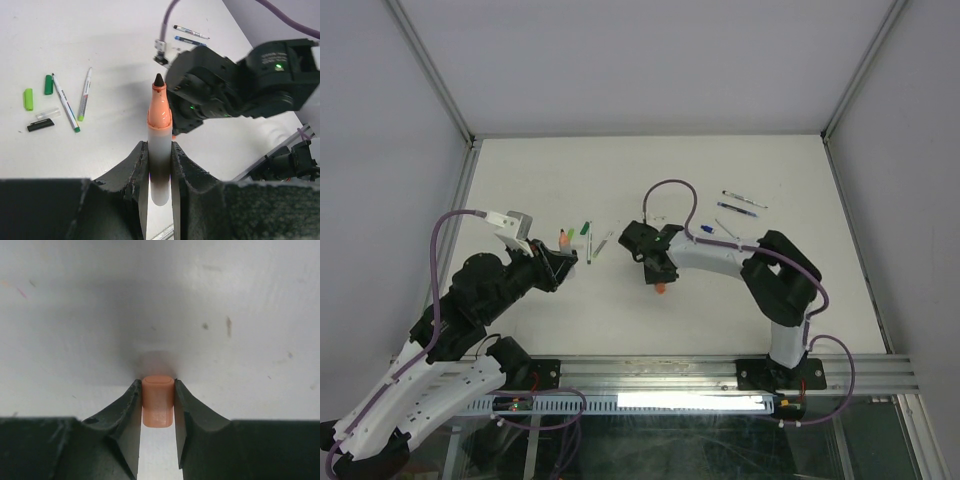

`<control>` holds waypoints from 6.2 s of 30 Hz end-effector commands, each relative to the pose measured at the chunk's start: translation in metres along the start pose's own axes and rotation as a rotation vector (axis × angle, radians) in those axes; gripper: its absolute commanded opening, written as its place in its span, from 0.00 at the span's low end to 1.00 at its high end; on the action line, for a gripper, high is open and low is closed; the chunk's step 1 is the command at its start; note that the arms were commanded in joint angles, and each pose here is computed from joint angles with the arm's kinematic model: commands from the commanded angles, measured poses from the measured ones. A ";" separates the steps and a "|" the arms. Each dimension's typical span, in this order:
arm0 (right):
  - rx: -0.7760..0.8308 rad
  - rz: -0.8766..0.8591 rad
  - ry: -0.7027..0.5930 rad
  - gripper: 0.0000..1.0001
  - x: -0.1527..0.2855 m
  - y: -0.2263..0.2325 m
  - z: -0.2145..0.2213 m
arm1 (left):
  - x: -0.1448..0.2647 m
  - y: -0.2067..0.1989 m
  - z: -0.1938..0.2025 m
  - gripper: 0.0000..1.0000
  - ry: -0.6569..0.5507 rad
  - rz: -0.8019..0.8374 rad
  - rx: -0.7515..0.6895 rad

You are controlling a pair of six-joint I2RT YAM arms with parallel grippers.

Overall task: Insert the pens into the pen caps
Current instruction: Insert the pen cap onto the pen.

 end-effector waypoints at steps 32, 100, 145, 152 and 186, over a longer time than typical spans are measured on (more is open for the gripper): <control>-0.055 -0.015 0.123 0.38 0.025 -0.060 0.082 | -0.006 -0.001 -0.006 0.00 -0.018 -0.006 0.007; -0.561 -1.085 -0.668 0.00 0.248 -0.027 -0.058 | -0.067 -0.122 0.073 0.00 0.235 0.526 -0.029; -0.401 -1.103 -0.536 0.00 0.234 -0.003 -0.031 | -0.075 -0.111 0.074 0.00 0.226 0.428 0.003; -0.384 -1.103 -0.517 0.00 0.231 0.002 -0.025 | -0.079 -0.107 0.067 0.00 0.228 0.362 0.039; -0.175 -1.015 -0.444 0.00 0.201 0.028 0.026 | -0.092 -0.097 0.031 0.00 0.115 0.198 0.110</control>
Point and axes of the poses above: each gripper's point midway between its finger pads, its own x axis back along the fingers, its own y axis along the line the jaws close on, z = x × y, the point moved 2 cm from there along x, back along the fingers, and after that the axes turned 4 degrees about -x, right-handed, at the moved point
